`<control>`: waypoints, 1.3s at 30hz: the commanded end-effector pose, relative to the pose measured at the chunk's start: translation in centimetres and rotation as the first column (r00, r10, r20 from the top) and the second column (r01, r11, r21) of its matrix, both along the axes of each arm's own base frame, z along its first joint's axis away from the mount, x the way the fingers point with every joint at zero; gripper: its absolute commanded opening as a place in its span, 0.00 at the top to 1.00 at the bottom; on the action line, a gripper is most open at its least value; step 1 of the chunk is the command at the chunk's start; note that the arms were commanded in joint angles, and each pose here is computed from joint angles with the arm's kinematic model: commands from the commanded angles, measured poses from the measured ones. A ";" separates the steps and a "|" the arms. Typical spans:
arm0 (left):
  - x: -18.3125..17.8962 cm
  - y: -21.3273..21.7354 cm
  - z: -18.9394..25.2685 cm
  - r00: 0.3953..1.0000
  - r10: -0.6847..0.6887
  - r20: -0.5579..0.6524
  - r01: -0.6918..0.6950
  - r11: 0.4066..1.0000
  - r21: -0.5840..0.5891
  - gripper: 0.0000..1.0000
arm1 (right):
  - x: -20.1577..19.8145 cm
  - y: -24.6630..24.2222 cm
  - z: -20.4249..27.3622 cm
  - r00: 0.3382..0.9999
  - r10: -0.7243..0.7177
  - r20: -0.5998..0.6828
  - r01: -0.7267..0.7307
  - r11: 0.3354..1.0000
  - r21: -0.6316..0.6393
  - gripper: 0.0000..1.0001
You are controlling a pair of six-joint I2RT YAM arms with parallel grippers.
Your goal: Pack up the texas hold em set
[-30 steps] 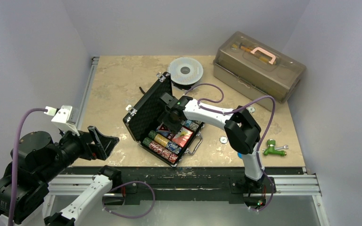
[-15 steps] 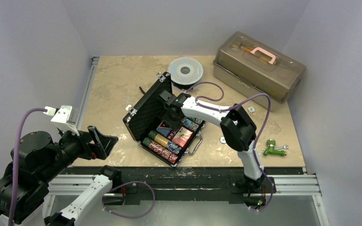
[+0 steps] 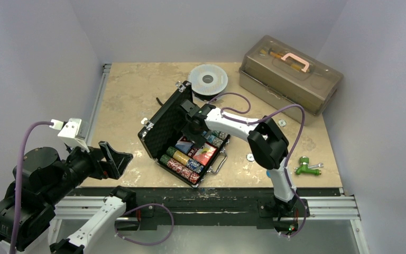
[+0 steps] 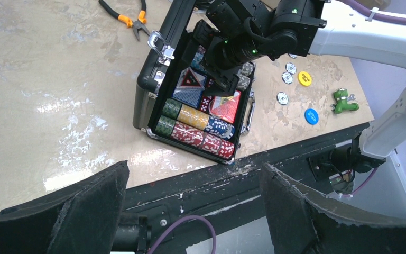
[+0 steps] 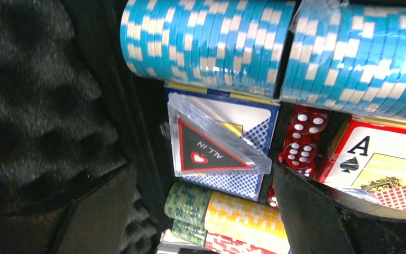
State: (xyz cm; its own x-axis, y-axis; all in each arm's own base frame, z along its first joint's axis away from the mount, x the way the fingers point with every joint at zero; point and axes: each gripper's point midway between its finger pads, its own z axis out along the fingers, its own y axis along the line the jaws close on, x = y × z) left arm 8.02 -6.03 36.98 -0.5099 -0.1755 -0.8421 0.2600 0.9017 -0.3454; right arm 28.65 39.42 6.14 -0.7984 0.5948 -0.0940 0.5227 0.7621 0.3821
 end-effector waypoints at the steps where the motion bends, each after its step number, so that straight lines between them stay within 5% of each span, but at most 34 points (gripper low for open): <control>1: 1.1 -0.6 0.0 1.000 -0.003 -0.012 0.003 1.000 -0.010 0.10 | 0.2 -3.1 6.7 0.976 0.160 0.150 -0.166 0.985 0.034 0.01; 7: 2.9 -1.6 -0.2 0.999 0.016 -0.031 -0.017 0.998 -0.054 0.10 | 0.1 -17.7 10.7 0.907 0.264 0.329 -0.170 0.943 -0.286 0.01; 13: 5.0 -3.2 0.2 0.999 0.004 -0.052 -0.009 0.995 -0.102 0.11 | -3.9 -33.1 6.5 0.976 -0.089 0.201 0.148 0.942 -0.300 0.01; 16: 5.6 -3.8 0.3 0.998 -0.007 -0.068 -0.001 0.993 -0.119 0.11 | -6.7 -37.1 4.4 0.951 -0.289 0.106 0.308 0.898 -0.313 0.01; 20: 5.9 -4.2 0.3 0.996 -0.011 -0.084 -0.001 0.991 -0.135 0.12 | -11.3 -39.5 0.5 0.861 -0.500 -0.090 0.449 0.832 -0.325 0.01; 24: 5.7 -4.0 0.2 0.996 -0.003 -0.088 -0.009 0.991 -0.134 0.12 | -13.1 -39.5 -2.1 0.810 -0.565 -0.158 0.507 0.810 -0.296 0.01; 39: 5.5 -4.3 -0.1 0.994 -0.007 -0.110 -0.010 0.988 -0.154 0.12 | -12.3 -39.0 -4.4 0.842 -0.496 -0.212 0.436 0.858 -0.273 0.15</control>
State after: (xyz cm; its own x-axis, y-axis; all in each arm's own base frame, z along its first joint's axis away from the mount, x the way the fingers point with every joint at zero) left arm 13.24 -9.59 36.27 -0.6034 -0.2759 -0.7482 0.1957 0.8583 -0.4743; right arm 14.97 0.59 1.55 -0.4360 0.8975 -0.0659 0.8993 0.4373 0.0047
